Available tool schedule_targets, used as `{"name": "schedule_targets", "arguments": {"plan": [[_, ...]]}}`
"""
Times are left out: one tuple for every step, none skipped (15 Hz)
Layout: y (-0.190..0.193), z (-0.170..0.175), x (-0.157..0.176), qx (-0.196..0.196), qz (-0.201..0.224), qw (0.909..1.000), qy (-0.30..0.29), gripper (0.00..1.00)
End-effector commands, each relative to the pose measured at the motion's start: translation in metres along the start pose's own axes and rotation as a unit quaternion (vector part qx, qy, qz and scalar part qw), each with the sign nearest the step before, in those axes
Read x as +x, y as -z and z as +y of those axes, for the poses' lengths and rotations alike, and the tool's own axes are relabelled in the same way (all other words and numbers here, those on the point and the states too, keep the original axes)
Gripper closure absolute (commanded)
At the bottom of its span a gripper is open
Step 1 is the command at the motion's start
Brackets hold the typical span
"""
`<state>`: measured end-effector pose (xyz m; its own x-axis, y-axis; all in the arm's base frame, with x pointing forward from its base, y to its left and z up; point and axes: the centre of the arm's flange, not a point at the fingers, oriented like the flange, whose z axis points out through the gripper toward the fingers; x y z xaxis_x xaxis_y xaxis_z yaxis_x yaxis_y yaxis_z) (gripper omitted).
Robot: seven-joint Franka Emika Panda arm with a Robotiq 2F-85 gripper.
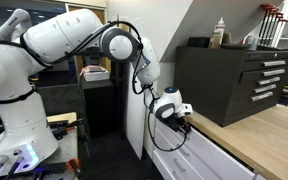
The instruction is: Close the drawer
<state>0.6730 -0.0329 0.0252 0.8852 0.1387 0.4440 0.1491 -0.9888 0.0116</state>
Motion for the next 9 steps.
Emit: {"name": "schedule_targets", "arguments": {"plan": [[0.029,-0.013,0.006,0.013,-0.003,0.9999,0.009,0.0],[0.036,-0.017,0.006,0.018,-0.004,0.9998,0.009,0.0],[0.051,-0.023,0.002,0.026,-0.013,0.9995,0.008,0.0],[0.058,-0.027,0.001,0.027,-0.019,0.9994,0.007,0.0],[0.069,-0.032,-0.003,0.037,-0.035,0.9987,0.004,0.0],[0.077,-0.036,-0.006,0.041,-0.042,0.9983,0.001,0.0],[0.085,-0.04,-0.012,0.046,-0.066,0.9968,-0.004,0.0],[0.091,-0.044,-0.016,0.047,-0.084,0.9953,-0.006,0.0],[0.098,-0.046,-0.022,0.048,-0.106,0.9931,-0.01,0.0]]}}
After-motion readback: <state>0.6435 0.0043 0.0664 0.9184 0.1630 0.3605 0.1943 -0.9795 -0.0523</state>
